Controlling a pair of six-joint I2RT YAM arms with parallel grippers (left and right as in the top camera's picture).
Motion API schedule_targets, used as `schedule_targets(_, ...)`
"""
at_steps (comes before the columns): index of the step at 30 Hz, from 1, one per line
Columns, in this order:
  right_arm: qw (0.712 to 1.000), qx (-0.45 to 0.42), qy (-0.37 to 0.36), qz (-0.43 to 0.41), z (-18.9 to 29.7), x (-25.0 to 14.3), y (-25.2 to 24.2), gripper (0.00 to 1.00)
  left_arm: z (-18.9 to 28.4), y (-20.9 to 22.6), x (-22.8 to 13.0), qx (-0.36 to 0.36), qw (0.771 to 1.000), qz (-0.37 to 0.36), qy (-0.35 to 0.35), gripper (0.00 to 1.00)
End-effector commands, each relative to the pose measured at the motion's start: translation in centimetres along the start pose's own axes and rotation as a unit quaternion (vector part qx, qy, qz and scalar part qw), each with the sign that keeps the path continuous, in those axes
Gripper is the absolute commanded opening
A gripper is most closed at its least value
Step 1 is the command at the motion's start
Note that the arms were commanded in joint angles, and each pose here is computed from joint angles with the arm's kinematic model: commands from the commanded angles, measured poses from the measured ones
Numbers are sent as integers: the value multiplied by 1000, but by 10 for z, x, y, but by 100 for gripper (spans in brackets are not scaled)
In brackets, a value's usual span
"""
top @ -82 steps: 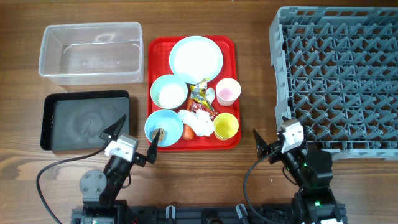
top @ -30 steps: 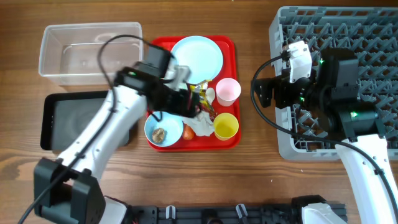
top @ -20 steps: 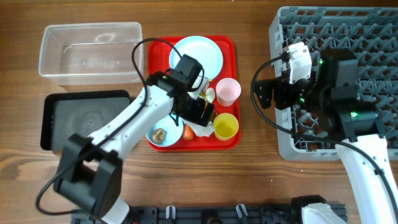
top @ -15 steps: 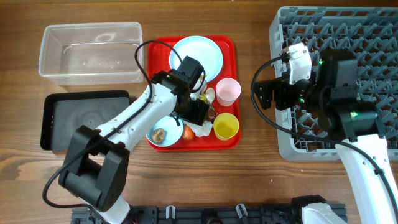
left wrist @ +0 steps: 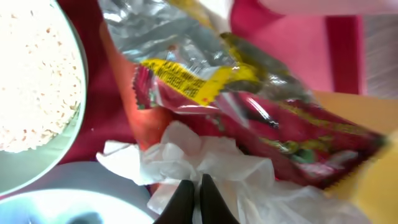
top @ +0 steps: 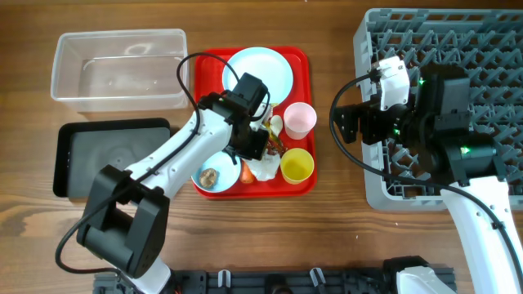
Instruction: Sort waste into correct bins and load items into the dishwasher rack
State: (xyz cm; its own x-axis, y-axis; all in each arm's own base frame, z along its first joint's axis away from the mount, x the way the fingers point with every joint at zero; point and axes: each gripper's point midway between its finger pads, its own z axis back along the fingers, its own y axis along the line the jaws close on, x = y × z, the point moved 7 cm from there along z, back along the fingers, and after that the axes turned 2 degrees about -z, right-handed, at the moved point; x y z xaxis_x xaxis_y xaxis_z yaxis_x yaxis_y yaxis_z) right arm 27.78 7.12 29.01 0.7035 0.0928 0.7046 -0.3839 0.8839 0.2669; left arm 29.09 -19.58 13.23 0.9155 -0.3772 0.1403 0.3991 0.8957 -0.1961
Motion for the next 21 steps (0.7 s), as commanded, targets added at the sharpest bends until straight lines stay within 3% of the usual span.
schedule_targets(1, 1000, -9, -4, -3, 1, 5, -1, 100, 58, -11, 23, -31, 996, 5, -78, 4)
schedule_targets(7, 1000, -9, -4, -3, 1, 5, -1, 100, 134, 17, 43, -3, 980, 37, -193, 4)
schedule_targets(14, 1000, -9, -4, -2, 1, 5, -1, 100, 171, 134, 49, 156, 932, 172, -277, 4)
schedule_targets(21, 1000, -9, -4, -2, 1, 5, -2, 100, 167, 235, 54, 196, 889, 266, -318, 6)
